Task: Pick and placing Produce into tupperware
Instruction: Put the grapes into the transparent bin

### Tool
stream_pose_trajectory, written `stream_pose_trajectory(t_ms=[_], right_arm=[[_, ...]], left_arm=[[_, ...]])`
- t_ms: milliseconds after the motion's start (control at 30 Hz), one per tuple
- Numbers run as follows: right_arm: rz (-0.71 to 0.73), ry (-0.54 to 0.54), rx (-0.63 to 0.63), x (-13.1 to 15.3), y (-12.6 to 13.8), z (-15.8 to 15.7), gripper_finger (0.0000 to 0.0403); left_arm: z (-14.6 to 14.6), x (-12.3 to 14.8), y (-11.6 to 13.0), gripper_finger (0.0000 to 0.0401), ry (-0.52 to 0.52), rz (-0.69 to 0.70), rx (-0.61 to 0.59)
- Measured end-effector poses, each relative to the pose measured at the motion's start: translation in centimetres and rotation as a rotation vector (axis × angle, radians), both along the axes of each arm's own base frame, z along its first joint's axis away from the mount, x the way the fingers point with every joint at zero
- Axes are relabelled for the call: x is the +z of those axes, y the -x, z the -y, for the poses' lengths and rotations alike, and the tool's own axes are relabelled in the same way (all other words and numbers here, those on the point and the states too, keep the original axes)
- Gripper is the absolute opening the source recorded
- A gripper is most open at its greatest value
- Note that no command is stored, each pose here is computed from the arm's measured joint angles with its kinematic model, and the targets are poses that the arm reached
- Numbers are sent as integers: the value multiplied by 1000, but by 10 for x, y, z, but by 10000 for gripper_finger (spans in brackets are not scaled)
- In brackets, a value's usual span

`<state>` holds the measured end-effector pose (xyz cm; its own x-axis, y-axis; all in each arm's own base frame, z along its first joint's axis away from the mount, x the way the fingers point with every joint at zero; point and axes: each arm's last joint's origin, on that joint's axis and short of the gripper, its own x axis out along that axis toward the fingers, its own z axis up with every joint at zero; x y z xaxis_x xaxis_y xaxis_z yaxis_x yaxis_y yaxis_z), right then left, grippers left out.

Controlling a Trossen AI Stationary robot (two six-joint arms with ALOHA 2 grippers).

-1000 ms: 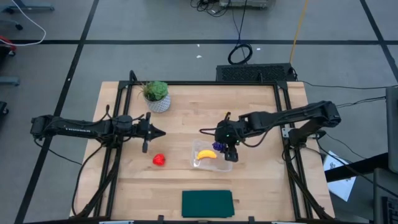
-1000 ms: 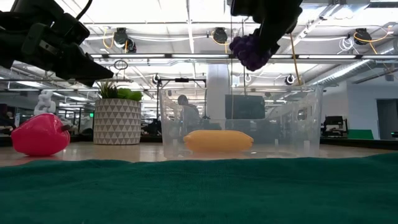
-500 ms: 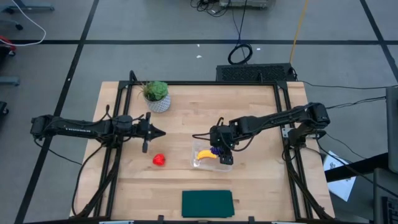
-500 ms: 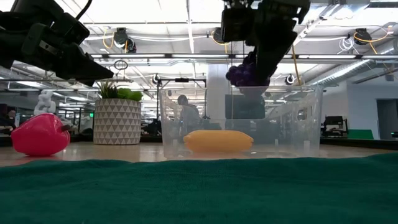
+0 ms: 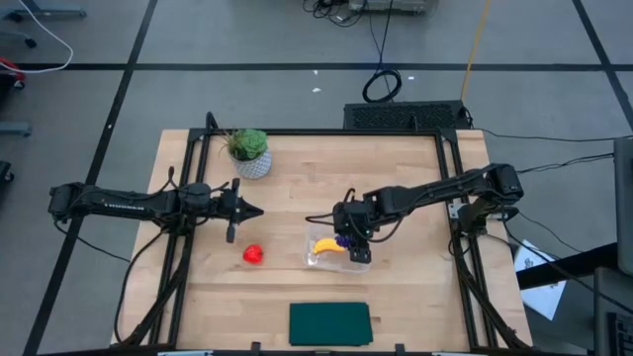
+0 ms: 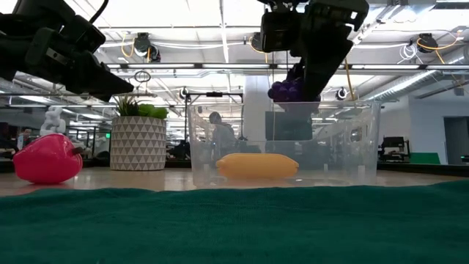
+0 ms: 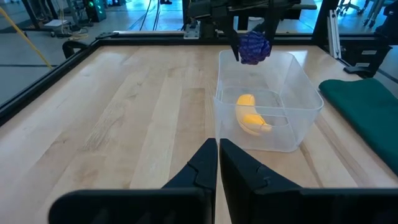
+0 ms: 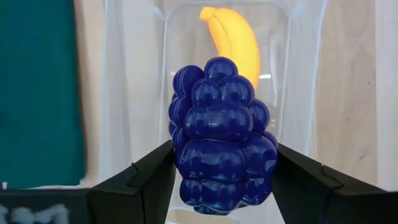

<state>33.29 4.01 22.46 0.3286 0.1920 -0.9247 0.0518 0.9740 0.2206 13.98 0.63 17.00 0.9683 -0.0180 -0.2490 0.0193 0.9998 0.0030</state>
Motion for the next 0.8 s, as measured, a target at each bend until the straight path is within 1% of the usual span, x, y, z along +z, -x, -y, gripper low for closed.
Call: stream_pose_trajectory(t_ms=[167, 300, 400, 567, 700, 800], right_arm=[[-5, -11, -36, 0, 0, 0, 221], [15, -18, -40, 1, -2, 0, 221], [2, -18, -41, 0, -1, -2, 221], [-9, 32, -41, -3, 0, -7, 221], [-22, 39, -32, -7, -1, -11, 221], [-25, 66, -36, -10, -2, -12, 221]], left_arm=[[0, 0, 0, 24, 0, 0, 0], [0, 0, 0, 24, 0, 0, 0], [0, 0, 0, 24, 0, 0, 0], [0, 0, 0, 24, 1, 0, 0], [0, 0, 0, 24, 1, -1, 0], [0, 0, 0, 24, 1, -1, 0]])
